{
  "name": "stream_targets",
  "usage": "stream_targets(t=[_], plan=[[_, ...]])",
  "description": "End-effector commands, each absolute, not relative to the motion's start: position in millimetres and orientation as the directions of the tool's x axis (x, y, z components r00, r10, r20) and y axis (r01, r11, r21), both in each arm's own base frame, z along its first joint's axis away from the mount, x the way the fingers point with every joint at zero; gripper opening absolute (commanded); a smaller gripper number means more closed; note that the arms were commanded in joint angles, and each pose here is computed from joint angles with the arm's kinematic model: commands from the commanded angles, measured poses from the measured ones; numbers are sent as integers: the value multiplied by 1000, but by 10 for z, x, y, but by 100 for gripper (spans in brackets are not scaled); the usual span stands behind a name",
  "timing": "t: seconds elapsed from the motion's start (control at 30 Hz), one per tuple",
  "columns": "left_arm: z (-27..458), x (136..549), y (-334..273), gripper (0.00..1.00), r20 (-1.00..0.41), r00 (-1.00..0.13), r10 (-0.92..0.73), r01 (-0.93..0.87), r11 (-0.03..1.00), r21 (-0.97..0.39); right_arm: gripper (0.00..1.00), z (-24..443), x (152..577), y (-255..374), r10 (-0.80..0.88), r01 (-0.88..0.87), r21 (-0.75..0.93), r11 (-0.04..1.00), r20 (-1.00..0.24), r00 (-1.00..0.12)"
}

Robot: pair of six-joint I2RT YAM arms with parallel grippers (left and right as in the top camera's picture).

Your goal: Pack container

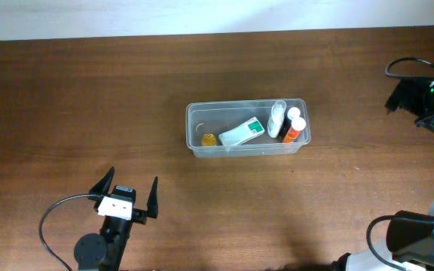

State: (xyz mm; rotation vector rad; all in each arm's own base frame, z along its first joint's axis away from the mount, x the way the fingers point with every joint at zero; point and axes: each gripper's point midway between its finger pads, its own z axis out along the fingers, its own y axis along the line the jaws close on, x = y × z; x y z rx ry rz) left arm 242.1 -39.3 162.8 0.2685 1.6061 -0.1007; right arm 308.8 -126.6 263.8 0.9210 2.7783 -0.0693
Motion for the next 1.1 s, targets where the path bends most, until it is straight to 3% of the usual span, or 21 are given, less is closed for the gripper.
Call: stream_targets(t=[0.0, 0.33, 0.53, 0.87, 1.07], plan=[[1618, 2424, -356, 99, -992, -30, 126, 215, 970, 116, 98, 2710, 3054, -1266, 593, 604, 30, 796, -238, -769], [1618, 2424, -356, 99, -992, -30, 126, 215, 970, 116, 98, 2723, 3048, -1264, 592, 604, 31, 796, -242, -769], [1619, 2425, -356, 99, -992, -30, 126, 215, 970, 116, 98, 2990, 2905, -1208, 583, 601, 54, 798, -323, -745], [1618, 2424, -356, 99, -992, -30, 126, 215, 970, 116, 98, 3738, 2274, -959, 537, 576, 128, 807, -566, -626], [1619, 2424, -356, 99, -992, -30, 126, 215, 970, 116, 99, 3777, 1812, -776, 520, 566, 145, 812, -621, -587]])
